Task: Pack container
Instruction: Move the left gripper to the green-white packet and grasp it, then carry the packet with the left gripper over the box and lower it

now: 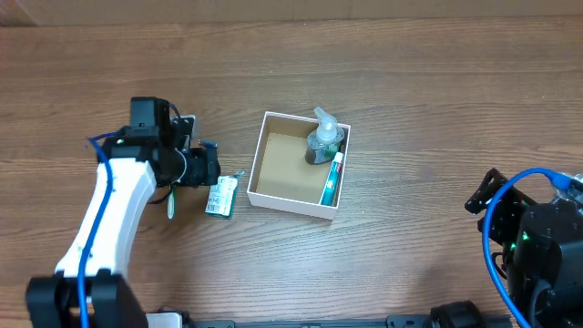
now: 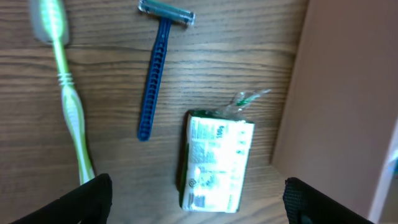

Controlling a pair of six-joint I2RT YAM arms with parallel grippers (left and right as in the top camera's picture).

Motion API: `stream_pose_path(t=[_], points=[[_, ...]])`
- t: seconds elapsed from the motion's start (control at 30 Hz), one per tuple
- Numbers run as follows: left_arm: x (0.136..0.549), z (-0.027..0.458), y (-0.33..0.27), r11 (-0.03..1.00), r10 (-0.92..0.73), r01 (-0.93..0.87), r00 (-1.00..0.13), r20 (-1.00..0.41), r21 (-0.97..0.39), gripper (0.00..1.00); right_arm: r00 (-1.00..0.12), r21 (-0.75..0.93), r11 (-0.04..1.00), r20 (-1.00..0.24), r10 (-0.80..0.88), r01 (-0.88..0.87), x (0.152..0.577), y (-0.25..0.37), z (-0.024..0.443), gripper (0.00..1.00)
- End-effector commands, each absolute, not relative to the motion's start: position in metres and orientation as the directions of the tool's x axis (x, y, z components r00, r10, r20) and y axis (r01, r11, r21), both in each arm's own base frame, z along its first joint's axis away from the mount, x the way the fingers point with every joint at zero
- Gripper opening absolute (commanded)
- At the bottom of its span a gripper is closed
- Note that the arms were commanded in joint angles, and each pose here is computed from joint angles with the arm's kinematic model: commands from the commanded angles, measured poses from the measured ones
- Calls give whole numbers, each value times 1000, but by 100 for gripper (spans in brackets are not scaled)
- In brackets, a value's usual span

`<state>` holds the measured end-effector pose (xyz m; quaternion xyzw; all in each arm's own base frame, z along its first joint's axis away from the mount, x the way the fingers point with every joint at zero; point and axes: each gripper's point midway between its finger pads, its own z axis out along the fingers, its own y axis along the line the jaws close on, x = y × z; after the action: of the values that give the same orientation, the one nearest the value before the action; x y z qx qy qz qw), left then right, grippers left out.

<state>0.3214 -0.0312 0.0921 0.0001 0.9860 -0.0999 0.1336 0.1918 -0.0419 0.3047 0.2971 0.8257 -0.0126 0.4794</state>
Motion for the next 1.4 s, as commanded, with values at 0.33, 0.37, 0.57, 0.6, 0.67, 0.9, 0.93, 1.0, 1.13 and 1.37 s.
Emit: stream_pose_path(t=[0.33, 0.37, 0.57, 0.6, 0.67, 0.9, 0.93, 1.0, 1.13, 1.37], points=[[315, 57, -99, 959, 271, 282, -935, -226, -16, 86, -335, 274, 814, -809, 483, 513, 191, -45, 312, 100], [313, 57, -103, 960, 269, 280, -936, -225, -18, 86, -335, 274, 814, -809, 483, 513, 191, -45, 312, 100], [312, 57, -102, 981, 184, 193, -959, -216, -24, 88, -335, 274, 814, -809, 483, 513, 191, -45, 312, 100], [312, 57, -99, 985, 164, 172, -963, -216, -23, 88, -335, 274, 814, -809, 483, 513, 191, -45, 312, 100], [314, 57, -94, 988, 142, 150, -966, -215, -23, 88, -335, 274, 814, -809, 483, 513, 191, -45, 312, 100], [311, 47, -87, 992, 117, 126, -971, -210, -27, 89, -335, 274, 814, -809, 483, 513, 191, -45, 312, 100], [311, 44, -85, 992, 115, 123, -971, -211, -23, 90, -335, 274, 814, -809, 483, 513, 191, -45, 312, 100], [309, 36, -84, 992, 110, 119, -970, -215, -30, 91, -335, 274, 814, -809, 483, 513, 191, -45, 312, 100], [303, 17, -73, 996, 76, 82, -973, -220, -22, 92, -335, 274, 814, -809, 483, 513, 191, -45, 312, 100], [296, 2, -64, 998, 47, 55, -975, -219, -29, 91, -335, 274, 814, -809, 483, 513, 191, -45, 312, 100]])
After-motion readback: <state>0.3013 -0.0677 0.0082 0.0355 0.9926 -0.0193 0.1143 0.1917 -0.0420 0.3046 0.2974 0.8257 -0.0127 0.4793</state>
